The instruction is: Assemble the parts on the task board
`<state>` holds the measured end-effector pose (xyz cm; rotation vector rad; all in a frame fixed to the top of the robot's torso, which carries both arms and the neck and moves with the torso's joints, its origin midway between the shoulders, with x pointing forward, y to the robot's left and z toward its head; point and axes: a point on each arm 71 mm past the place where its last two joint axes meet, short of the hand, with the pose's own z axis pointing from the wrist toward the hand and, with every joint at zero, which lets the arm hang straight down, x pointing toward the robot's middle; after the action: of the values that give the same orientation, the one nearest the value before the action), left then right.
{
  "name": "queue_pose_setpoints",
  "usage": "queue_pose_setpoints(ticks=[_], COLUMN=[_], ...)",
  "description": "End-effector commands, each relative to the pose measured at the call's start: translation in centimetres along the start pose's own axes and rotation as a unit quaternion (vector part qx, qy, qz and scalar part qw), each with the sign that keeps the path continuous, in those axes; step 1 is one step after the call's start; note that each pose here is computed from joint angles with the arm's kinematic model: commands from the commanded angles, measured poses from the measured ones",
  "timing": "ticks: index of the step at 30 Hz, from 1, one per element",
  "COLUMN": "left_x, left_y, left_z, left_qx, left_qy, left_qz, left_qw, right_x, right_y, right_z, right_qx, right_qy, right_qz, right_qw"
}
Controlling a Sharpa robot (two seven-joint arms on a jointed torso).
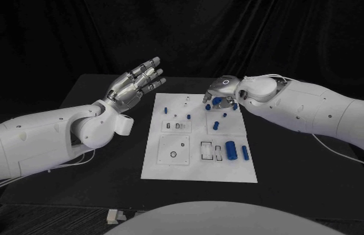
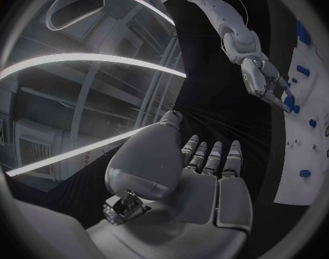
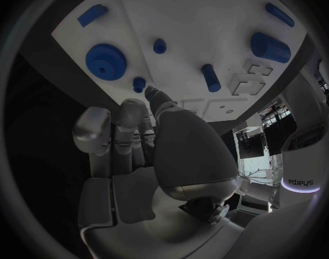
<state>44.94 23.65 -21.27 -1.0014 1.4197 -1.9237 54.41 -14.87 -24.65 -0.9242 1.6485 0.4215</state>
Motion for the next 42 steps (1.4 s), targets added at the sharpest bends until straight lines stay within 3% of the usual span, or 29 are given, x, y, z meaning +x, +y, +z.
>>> queue_pose_setpoints(ticks=[1, 10, 23, 42], left_x=[0.24, 0.26, 0.16, 0.15], left_y=[-0.02, 0.15, 0.3, 0.56], left_z=[0.04, 0.09, 0.07, 0.15], left_qx=[0.007, 0.0, -0.009, -0.018], left_qy=[0.011, 0.014, 0.016, 0.02], left_qz=[-0.008, -0.01, -0.012, -0.015], left_qw=[1.0, 1.0, 1.0, 1.0], right_x=[0.2, 0.6, 1.0, 1.6], right_y=[0.0, 0.2, 0.0, -0.4], right_z=[0.1, 0.6, 0.9, 1.1], right_qx=[-0.002, -0.003, 0.005, 0.016], right_qy=[-0.006, -0.014, -0.048, -0.036], right_qz=[-0.006, -0.008, -0.016, -0.008], right_qw=[1.0, 1.0, 0.999, 0.999])
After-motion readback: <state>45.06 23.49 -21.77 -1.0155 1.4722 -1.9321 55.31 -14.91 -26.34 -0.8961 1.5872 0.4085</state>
